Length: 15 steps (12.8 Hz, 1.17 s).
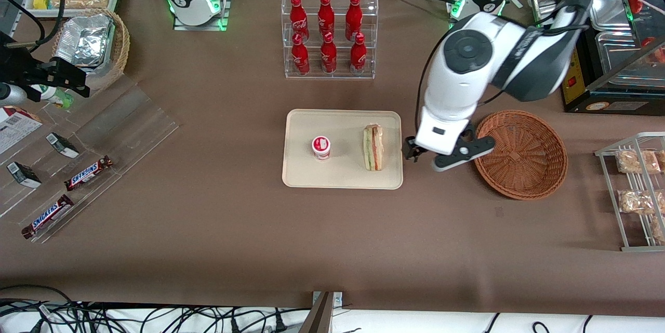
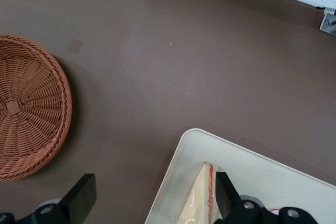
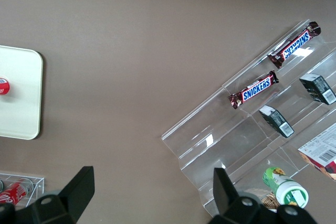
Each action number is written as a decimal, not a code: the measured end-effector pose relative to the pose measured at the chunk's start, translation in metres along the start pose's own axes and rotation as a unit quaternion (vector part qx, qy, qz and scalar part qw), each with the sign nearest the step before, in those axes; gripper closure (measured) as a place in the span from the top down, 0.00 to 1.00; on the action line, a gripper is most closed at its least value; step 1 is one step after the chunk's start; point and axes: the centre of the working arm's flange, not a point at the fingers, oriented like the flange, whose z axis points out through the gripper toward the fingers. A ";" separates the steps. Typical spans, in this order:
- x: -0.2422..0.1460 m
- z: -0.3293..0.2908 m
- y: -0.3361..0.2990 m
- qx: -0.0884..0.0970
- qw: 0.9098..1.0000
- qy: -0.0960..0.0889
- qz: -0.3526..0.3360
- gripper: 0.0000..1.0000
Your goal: Place sandwich from basket to tray
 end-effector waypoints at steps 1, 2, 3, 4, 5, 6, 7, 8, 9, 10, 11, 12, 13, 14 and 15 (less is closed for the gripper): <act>0.009 -0.010 -0.009 -0.004 1.000 -0.004 -0.013 1.00; 0.015 -0.017 -0.017 -0.009 1.000 -0.006 -0.020 1.00; 0.020 -0.021 -0.023 -0.014 1.000 -0.011 -0.021 1.00; 0.027 -0.025 -0.031 -0.017 1.000 -0.017 -0.020 1.00; 0.032 -0.029 -0.041 -0.019 0.999 -0.026 -0.012 1.00; 0.038 -0.036 -0.051 -0.023 0.999 -0.035 0.003 1.00; 0.043 -0.045 -0.064 -0.026 0.999 -0.042 0.016 1.00; 0.048 -0.058 -0.080 -0.029 0.998 -0.049 0.027 1.00; 0.055 -0.071 -0.099 -0.032 0.997 -0.056 0.044 1.00; 0.061 -0.084 -0.122 -0.034 0.995 -0.065 0.067 1.00; 0.066 -0.097 -0.146 -0.035 0.993 -0.073 0.091 1.00; 0.071 -0.109 -0.171 -0.037 0.989 -0.080 0.115 1.00; 0.075 -0.119 -0.192 -0.037 0.986 -0.085 0.141 1.00; 0.077 -0.126 -0.209 -0.036 0.982 -0.088 0.166 1.00; 0.079 -0.131 -0.222 -0.035 0.977 -0.089 0.193 1.00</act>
